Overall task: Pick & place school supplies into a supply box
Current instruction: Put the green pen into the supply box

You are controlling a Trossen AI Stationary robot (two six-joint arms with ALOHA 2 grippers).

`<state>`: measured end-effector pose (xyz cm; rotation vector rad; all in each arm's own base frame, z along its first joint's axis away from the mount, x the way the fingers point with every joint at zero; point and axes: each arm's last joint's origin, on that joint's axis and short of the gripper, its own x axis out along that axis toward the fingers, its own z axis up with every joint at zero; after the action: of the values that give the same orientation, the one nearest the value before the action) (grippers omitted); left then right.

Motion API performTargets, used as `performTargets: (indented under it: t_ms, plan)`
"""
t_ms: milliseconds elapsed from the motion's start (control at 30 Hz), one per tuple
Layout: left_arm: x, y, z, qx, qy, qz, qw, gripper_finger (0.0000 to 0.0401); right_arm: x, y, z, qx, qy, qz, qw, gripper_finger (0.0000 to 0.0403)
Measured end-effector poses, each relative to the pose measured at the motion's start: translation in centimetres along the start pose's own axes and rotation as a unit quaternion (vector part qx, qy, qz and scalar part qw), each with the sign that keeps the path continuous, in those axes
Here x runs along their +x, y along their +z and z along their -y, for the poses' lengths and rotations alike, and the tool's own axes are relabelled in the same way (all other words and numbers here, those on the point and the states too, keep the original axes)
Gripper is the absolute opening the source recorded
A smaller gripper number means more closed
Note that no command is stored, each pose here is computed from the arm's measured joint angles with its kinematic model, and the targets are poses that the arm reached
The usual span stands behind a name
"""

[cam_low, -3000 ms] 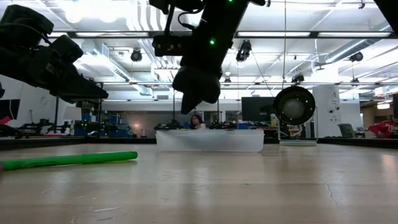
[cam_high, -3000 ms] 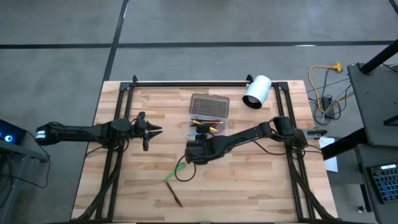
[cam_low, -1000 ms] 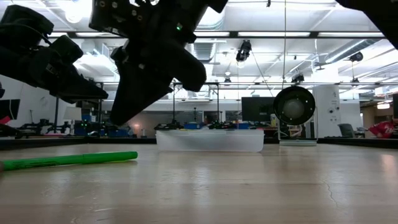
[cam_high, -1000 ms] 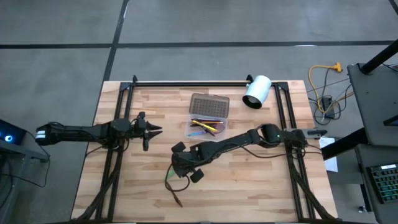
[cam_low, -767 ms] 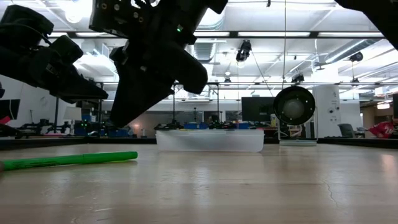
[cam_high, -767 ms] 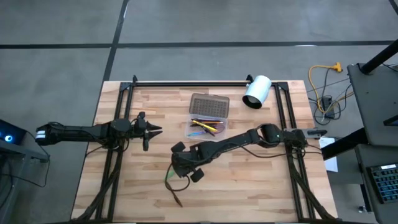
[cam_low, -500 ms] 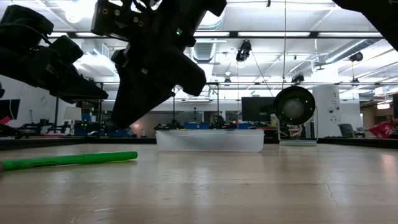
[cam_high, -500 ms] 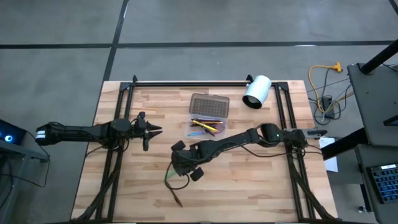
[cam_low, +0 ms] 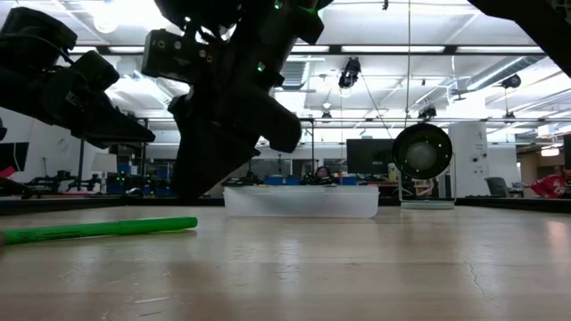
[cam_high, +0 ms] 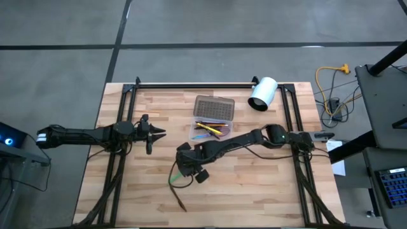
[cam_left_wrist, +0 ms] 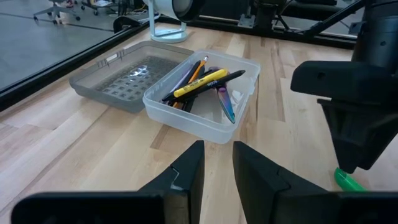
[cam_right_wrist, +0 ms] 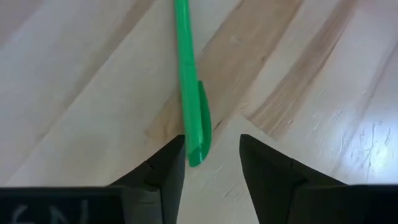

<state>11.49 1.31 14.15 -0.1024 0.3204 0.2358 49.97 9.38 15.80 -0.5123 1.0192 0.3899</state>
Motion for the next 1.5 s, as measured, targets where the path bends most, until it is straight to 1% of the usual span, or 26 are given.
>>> performTargets:
  t_ms: [133,467,667,833,1000,1167,1500]
  plan:
    - [0.0,0.0,0.0,0.000,0.000,0.000,1.000,0.0069,0.3,-0.2,0.0,0.004,0.001,0.006,1.000,0.0137]
    - [0.0,0.0,0.0,0.000,0.000,0.000,1.000,0.0069,0.7,-0.2,-0.1,0.003,0.037,0.037,0.999,0.0137]
    - [0.0,0.0,0.0,0.000,0.000,0.000,1.000,0.0069,1.6,-0.8,0.1,-0.002,0.031,0.051,0.998,0.0138]
    - [0.0,0.0,0.0,0.000,0.000,0.000,1.000,0.0069,1.7,-1.0,0.4,0.002,0.027,0.055,0.998,0.0132]
    - [0.0,0.0,0.0,0.000,0.000,0.000,1.000,0.0069,1.8,-1.2,0.5,0.011,0.058,0.069,0.996,0.0130]
    - [0.0,0.0,0.0,0.000,0.000,0.000,1.000,0.0069,1.9,-1.4,0.6,0.013,0.060,0.066,0.996,0.0134]
    - [0.0,-0.1,0.0,0.000,0.000,-0.003,1.000,0.0069,4.0,-2.2,1.1,0.030,0.059,0.068,0.995,0.0127]
